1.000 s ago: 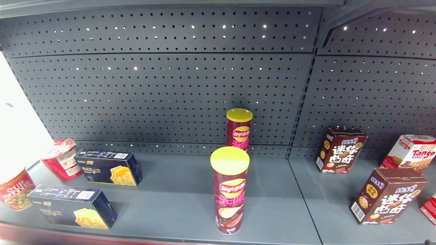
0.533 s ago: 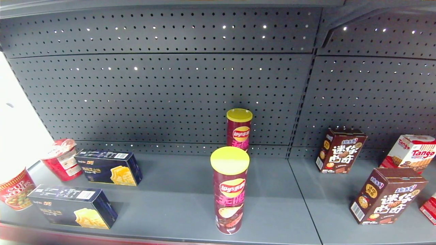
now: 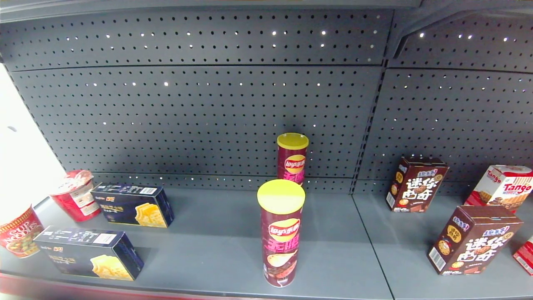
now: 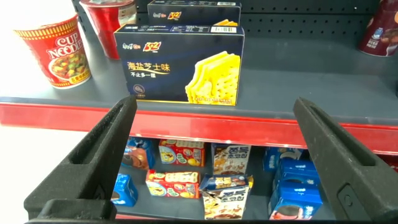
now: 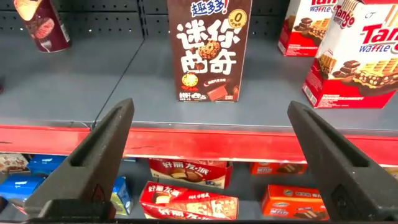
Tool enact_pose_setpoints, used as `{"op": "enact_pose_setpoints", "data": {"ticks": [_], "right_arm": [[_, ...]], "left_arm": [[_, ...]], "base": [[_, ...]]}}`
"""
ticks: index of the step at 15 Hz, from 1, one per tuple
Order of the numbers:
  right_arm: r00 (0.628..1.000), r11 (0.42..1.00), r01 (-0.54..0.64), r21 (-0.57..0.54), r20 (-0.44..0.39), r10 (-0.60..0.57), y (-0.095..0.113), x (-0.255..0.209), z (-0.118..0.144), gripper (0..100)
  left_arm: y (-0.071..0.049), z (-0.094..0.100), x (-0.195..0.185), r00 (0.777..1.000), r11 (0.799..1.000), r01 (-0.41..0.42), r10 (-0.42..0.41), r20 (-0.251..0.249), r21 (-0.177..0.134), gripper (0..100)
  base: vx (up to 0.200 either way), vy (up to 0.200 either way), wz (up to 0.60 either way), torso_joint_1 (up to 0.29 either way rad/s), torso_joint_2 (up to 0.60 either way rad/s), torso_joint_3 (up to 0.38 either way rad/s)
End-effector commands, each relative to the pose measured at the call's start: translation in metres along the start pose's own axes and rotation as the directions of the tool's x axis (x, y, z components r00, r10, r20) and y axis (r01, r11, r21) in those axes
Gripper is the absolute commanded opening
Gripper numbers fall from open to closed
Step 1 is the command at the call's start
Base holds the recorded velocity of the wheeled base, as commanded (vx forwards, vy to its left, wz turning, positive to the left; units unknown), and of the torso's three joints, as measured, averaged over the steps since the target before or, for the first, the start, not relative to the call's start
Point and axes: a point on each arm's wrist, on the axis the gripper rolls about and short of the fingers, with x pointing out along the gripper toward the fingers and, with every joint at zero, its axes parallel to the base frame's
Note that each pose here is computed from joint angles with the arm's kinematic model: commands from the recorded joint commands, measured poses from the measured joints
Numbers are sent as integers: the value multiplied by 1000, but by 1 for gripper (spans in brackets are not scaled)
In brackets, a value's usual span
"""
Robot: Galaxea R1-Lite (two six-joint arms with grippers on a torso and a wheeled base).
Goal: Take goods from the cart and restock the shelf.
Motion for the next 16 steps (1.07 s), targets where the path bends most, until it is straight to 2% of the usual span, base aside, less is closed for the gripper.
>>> {"op": "enact_pose_setpoints", "data": {"ticks": [1, 2, 5, 6, 7, 8, 9, 10, 11, 12, 13, 14, 15, 16], "right_arm": [[1000, 1000, 0, 0, -3, 0, 0, 0, 0, 100], [1000, 1000, 0, 0, -3, 0, 0, 0, 0, 100], [1000, 1000, 0, 0, -3, 0, 0, 0, 0, 100], [1000, 1000, 0, 0, -3, 0, 0, 0, 0, 100], [1000, 1000, 0, 0, -3, 0, 0, 0, 0, 100], [1000, 1000, 0, 0, -3, 0, 0, 0, 0, 100], [1000, 1000, 0, 0, -3, 0, 0, 0, 0, 100], [1000, 1000, 0, 0, -3, 0, 0, 0, 0, 100], [1000, 1000, 0, 0, -3, 0, 0, 0, 0, 100], [1000, 1000, 0, 0, -3, 0, 0, 0, 0, 100], [1000, 1000, 0, 0, -3, 0, 0, 0, 0, 100], [1000, 1000, 0, 0, -3, 0, 0, 0, 0, 100], [1000, 1000, 0, 0, -3, 0, 0, 0, 0, 100], [1000, 1000, 0, 0, -3, 0, 0, 0, 0, 100]], "left_arm": [[0, 0, 0, 1000, 1000, -1, 1, -1, 0, 100], [0, 0, 0, 1000, 1000, 1, -1, -1, 1, 100], [-1, 0, 0, 999, 998, 53, -53, -2, 41, 100], [-2, 1, 0, 997, 993, 72, -73, 5, 93, 100], [-3, 20, -5, 987, 971, 105, -127, 95, 215, 100], [-4, 41, -9, 966, 936, 159, -214, 148, 315, 100], [-5, 62, -4, 958, 922, 196, -252, 135, 333, 100], [-5, 88, 0, 940, 904, 250, -312, 135, 347, 100], [-7, 106, 12, 909, 860, 358, -409, 73, 363, 100], [-12, 122, 26, 867, 804, 453, -498, 20, 385, 100], [-20, 140, 50, 822, 749, 539, -568, -46, 386, 100], [-25, 147, 62, 805, 731, 570, -588, -78, 375, 100], [-37, 157, 90, 754, 686, 645, -643, -134, 337, 100], [-37, 157, 90, 754, 686, 645, -643, -134, 337, 100]], "base": [[0, 0, 0, 0, 0, 0], [0, 0, 0, 0, 0, 0], [0, 0, 0, 0, 0, 0], [0, 0, 0, 0, 0, 0], [0, 0, 0, 0, 0, 0], [0, 0, 0, 0, 0, 0], [0, 0, 0, 0, 0, 0], [0, 0, 0, 0, 0, 0], [0, 0, 0, 0, 0, 0], [0, 0, 0, 0, 0, 0], [0, 0, 0, 0, 0, 0], [0, 0, 0, 0, 0, 0], [0, 0, 0, 0, 0, 0], [0, 0, 0, 0, 0, 0]]}}
